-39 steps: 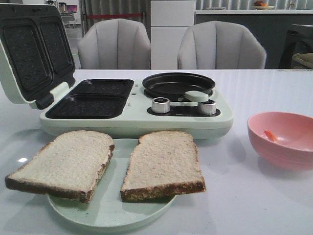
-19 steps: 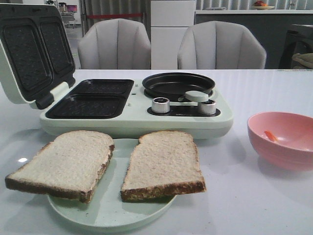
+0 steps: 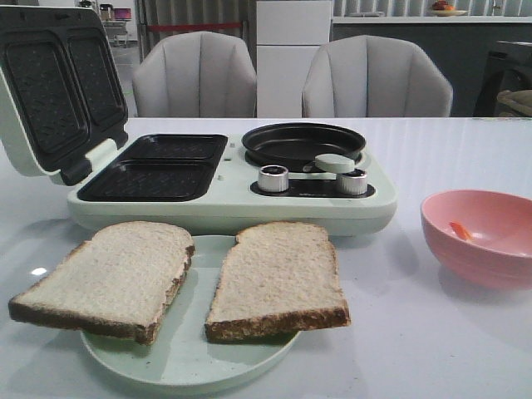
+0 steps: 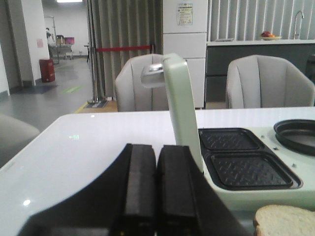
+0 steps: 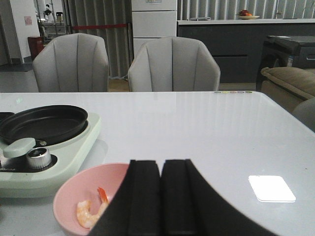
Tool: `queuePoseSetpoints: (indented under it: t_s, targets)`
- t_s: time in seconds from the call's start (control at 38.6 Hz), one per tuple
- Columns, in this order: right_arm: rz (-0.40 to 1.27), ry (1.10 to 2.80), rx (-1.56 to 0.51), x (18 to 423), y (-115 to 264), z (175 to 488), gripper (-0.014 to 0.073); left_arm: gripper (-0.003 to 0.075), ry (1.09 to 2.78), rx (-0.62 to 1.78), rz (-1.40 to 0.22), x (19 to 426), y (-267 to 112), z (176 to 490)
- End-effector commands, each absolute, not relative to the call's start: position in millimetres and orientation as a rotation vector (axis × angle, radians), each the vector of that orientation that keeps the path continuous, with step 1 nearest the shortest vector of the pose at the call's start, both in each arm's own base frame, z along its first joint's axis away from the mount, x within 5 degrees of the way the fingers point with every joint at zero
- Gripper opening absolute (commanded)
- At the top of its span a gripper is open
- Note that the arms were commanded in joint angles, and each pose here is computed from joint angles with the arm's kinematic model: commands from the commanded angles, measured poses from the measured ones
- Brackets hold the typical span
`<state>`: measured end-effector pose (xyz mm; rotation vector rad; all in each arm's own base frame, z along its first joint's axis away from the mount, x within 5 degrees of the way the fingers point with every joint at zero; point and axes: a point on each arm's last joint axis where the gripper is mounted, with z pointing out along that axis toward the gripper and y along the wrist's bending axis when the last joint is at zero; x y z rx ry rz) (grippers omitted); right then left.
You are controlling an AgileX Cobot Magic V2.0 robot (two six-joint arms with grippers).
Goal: Make breakfast with bread and shrimp
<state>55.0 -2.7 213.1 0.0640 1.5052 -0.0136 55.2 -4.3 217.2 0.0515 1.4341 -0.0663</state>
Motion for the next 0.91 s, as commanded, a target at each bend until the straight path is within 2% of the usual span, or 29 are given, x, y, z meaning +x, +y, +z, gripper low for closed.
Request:
queuePoseSetpoints:
  t_s: [0.0, 0.26, 0.49, 0.65, 0.88]
  targets:
    - [-0.013, 1.334, 0.057, 42.7, -2.1, 256.2, 0.0041, 0.0101, 1.236, 0.046, -0.088, 46.9, -4.4, 245.1]
    - [-0.015, 1.323, 0.041, 20.6, 0.0, 324.8, 0.0041, 0.0101, 1.168, 0.037, -0.087, 25.7, -2.1, 322.6]
    - [-0.008, 1.497, 0.037, 30.7, 0.4, 361.3, 0.0041, 0.0101, 1.343, 0.033, -0.078, 25.4, -1.1, 374.5]
    - [-0.003, 1.665, 0.039, 51.0, -0.3, 357.8, 0.0041, 0.0101, 1.481, 0.033, -0.072, 39.3, -1.9, 378.1]
    - [0.001, 1.814, 0.045, 74.8, -1.4, 334.9, 0.0041, 0.0101, 1.645, 0.038, -0.065, 62.9, -3.7, 352.8]
